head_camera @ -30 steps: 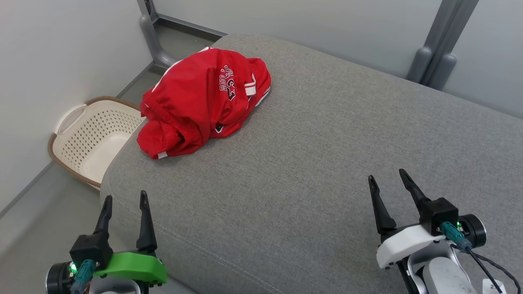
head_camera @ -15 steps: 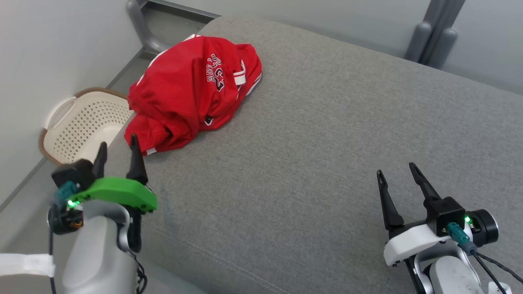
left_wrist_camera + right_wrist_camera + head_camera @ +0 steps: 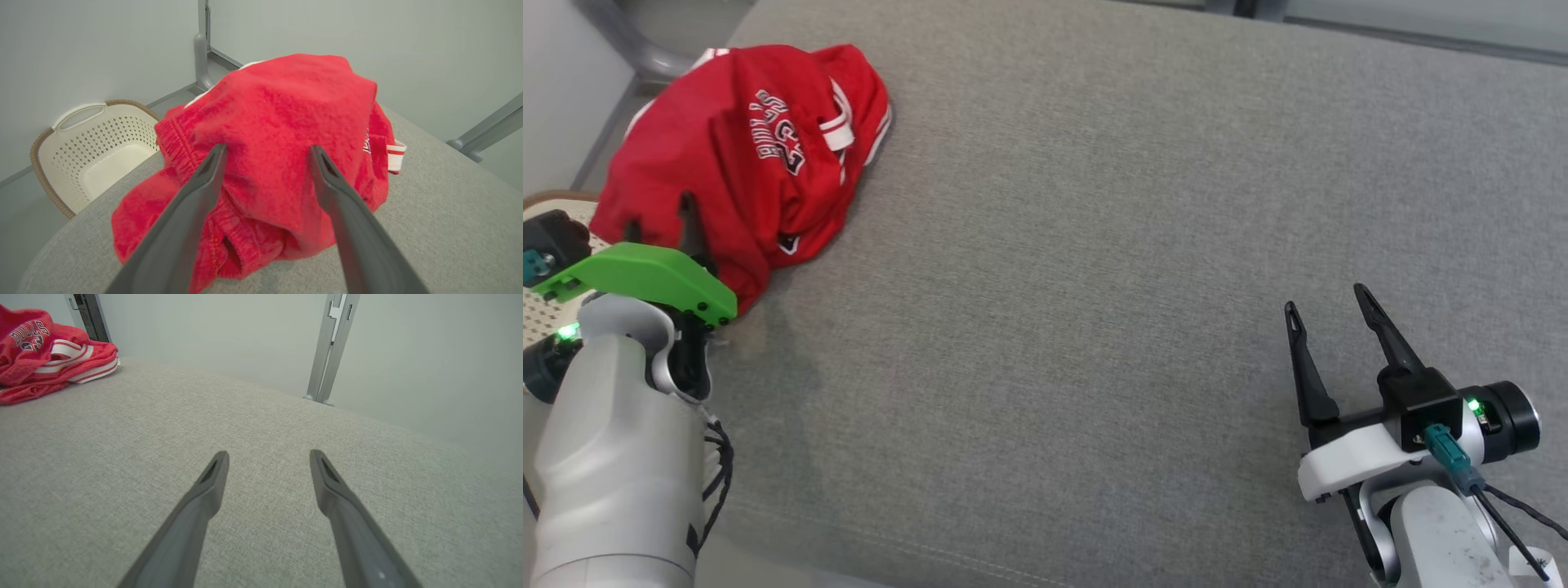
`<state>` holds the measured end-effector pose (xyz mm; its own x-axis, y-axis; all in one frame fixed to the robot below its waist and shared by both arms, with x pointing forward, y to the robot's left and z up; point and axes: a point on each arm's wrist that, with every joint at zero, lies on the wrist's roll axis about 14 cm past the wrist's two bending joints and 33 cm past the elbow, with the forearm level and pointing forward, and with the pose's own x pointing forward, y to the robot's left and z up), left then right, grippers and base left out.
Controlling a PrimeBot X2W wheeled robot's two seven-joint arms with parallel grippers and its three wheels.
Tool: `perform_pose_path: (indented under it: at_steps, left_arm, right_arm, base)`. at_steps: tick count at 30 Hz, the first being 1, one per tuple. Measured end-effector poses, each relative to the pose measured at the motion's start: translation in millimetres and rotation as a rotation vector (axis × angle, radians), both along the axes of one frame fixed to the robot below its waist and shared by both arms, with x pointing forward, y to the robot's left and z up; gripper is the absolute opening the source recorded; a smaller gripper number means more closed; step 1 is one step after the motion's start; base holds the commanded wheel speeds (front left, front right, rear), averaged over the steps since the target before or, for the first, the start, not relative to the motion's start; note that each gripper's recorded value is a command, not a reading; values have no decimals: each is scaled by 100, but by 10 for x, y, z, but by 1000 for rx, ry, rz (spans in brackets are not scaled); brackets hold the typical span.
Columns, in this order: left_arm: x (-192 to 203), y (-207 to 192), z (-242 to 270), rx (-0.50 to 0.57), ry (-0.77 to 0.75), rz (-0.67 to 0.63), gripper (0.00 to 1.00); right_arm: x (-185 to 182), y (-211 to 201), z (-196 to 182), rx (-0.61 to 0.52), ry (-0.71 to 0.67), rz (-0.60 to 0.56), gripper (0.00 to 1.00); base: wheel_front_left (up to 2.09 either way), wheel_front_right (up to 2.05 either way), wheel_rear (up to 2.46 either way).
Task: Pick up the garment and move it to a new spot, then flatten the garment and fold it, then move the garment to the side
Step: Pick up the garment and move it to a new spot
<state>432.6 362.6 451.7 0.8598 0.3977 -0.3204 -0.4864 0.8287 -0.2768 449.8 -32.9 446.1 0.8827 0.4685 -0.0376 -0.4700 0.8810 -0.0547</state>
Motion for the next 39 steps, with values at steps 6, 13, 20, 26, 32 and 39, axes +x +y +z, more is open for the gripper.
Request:
perform_pose_path:
  at_steps: [6, 13, 20, 26, 32, 39]
  left_arm:
    - [166, 9, -400, 31, 159, -1, 100]
    - [257, -115, -738, 47, 269, -43, 29]
    - [283, -132, -680, 69, 252, -88, 0]
    - [502, 20, -16, 137, 61, -113, 0]
    - [677, 100, 993, 271, -165, -169, 0]
    - [740, -278, 2171, 334, -431, -276, 0]
  right_arm:
    - [26, -213, -229, -11, 54, -54, 100]
    - [-7, -406, -409, -22, 105, -103, 100]
    - [-24, -408, -408, 2, 117, -109, 100]
    - [-47, -318, -303, 41, 110, -93, 100]
    - [-67, -252, -46, 110, 73, -88, 100]
    - [-150, -305, 315, 180, 10, -107, 100]
  base:
    - [0, 0, 0]
    - [0, 0, 0]
    - [0, 0, 0]
    - [0, 0, 0]
    - [0, 0, 0]
    - [0, 0, 0]
